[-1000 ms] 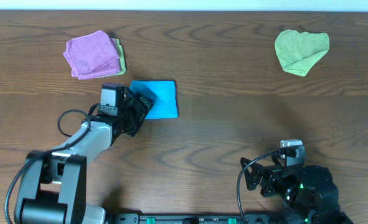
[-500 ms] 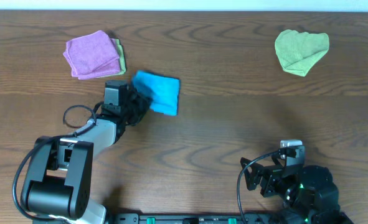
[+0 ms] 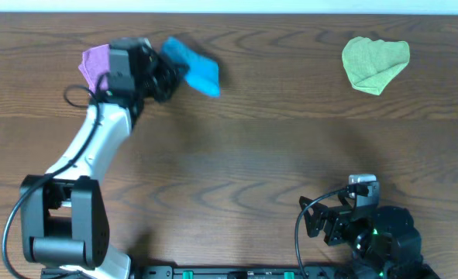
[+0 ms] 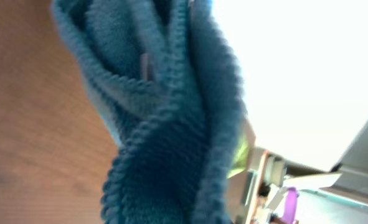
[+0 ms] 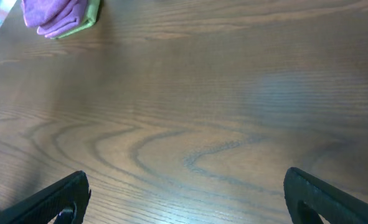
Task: Fold the cloth
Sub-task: 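Carry the blue square back left and lay it on the pink cloth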
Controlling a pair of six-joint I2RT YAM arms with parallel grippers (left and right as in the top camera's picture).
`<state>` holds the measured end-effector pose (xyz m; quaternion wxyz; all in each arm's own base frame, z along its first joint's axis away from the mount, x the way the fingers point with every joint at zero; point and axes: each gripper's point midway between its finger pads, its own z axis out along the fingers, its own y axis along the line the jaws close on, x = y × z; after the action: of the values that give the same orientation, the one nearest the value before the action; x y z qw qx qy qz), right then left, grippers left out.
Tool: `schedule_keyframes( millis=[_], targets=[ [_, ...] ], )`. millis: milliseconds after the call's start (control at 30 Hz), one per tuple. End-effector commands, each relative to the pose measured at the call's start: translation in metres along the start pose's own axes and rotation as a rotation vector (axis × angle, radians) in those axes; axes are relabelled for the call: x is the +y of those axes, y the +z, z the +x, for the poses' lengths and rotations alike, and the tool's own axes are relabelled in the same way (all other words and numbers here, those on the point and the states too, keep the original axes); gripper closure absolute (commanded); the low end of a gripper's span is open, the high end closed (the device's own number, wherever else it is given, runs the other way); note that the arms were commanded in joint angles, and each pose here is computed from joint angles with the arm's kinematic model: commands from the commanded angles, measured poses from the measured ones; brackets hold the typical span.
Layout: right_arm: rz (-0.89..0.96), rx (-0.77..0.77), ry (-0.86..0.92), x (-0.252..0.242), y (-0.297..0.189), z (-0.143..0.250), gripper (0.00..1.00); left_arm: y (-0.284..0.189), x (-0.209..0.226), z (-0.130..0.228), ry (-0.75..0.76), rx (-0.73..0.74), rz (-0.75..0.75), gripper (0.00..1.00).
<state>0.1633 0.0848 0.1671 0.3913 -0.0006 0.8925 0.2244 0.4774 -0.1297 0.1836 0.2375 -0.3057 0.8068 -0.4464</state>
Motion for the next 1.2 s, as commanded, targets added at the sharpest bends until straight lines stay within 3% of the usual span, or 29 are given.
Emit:
schedule_keyframes(
  millis=[0, 267, 633, 1167],
  targets=[
    [0.013, -0.007, 0.018, -0.003, 0.001, 0.0, 0.01, -0.017, -0.042, -0.03, 0.053, -0.068, 0.058, 0.94],
    [0.012, -0.007, 0.018, -0.003, 0.001, 0.0, 0.01, -0.046, -0.045, -0.088, 0.041, -0.256, 0.008, 0.95],
    [0.012, -0.007, 0.018, -0.003, 0.001, 0.0, 0.01, -0.016, 0.004, -0.158, -0.006, -0.247, -0.013, 0.95],
    [0.013, -0.007, 0.018, -0.003, 0.001, 0.0, 0.01, -0.022, 0.059, -0.177, 0.068, -0.277, -0.189, 0.94]
  ],
)
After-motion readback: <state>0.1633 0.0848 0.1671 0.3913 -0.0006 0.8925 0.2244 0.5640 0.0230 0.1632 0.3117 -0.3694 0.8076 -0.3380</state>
